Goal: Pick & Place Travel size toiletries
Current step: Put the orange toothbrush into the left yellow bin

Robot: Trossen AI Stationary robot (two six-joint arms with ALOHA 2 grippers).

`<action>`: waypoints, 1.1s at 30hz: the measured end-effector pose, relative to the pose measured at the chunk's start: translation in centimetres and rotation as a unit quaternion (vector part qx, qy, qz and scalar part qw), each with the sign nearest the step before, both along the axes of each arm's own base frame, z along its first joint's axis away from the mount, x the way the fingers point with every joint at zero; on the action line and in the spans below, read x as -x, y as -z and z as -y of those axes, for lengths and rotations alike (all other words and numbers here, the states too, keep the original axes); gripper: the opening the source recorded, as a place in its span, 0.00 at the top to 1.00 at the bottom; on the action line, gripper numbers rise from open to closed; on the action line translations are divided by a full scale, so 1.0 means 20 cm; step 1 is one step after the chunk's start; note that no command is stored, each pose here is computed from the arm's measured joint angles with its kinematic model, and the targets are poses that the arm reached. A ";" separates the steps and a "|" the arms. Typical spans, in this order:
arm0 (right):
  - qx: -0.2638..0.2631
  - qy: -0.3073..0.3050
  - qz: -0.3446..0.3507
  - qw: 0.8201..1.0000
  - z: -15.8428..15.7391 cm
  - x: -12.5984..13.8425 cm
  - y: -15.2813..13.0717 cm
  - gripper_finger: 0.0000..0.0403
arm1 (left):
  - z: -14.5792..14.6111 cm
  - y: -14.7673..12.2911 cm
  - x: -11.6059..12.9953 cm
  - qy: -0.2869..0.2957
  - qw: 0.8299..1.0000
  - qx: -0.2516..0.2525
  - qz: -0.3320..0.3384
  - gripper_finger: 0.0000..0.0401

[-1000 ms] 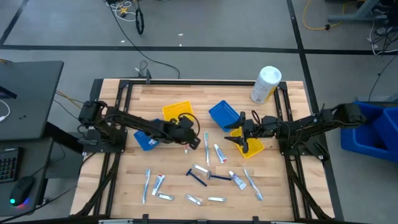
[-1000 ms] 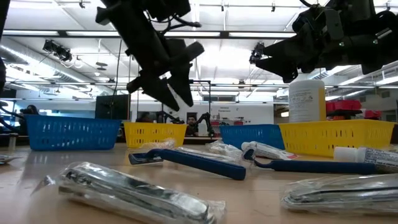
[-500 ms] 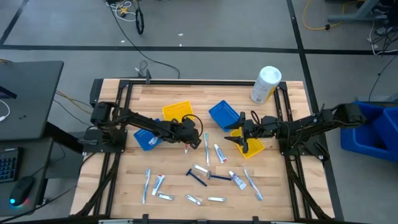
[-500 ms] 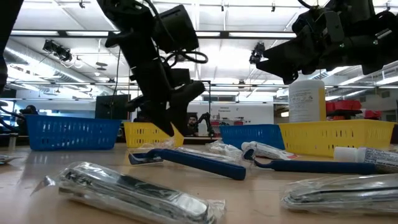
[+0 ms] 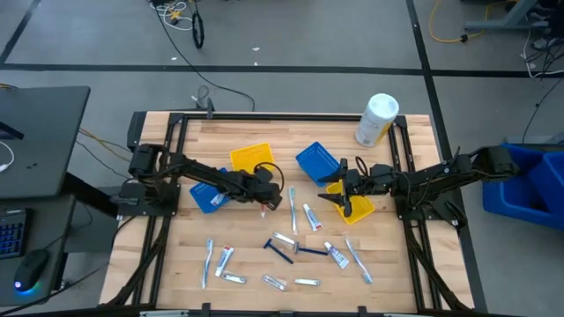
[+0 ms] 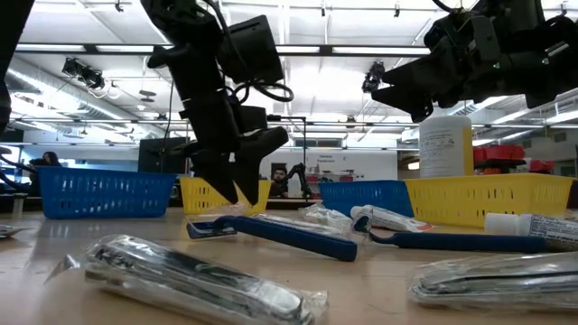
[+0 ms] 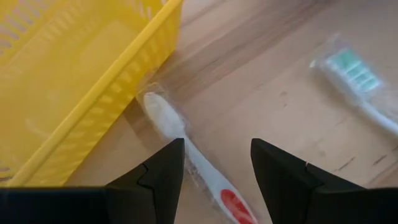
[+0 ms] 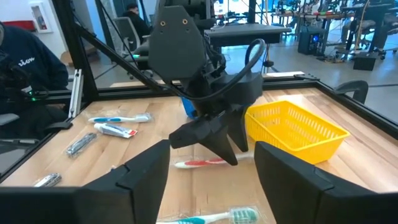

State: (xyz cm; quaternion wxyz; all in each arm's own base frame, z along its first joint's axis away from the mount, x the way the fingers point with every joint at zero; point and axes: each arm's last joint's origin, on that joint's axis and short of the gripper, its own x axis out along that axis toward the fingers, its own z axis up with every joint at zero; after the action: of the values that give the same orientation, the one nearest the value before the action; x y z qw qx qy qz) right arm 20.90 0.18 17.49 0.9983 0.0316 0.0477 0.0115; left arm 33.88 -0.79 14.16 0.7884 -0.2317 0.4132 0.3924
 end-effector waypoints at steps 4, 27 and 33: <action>0.000 0.000 0.000 1.000 0.00 0.00 0.00 0.38 | -0.01 0.00 0.01 0.001 1.000 0.010 -0.009 0.52; 0.000 0.000 0.000 1.000 0.00 0.00 0.00 0.46 | -0.01 0.03 0.03 0.028 0.999 0.022 -0.033 0.87; 0.000 0.000 0.000 1.000 0.00 0.00 0.00 0.45 | 0.01 0.02 -0.01 0.037 0.998 0.041 0.009 0.96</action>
State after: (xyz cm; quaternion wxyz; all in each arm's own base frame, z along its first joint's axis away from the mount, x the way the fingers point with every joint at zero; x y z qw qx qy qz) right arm 20.90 0.19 17.50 0.9983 0.0317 0.0476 0.0117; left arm 34.04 -1.08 13.84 0.7958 -0.2523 0.4302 0.3436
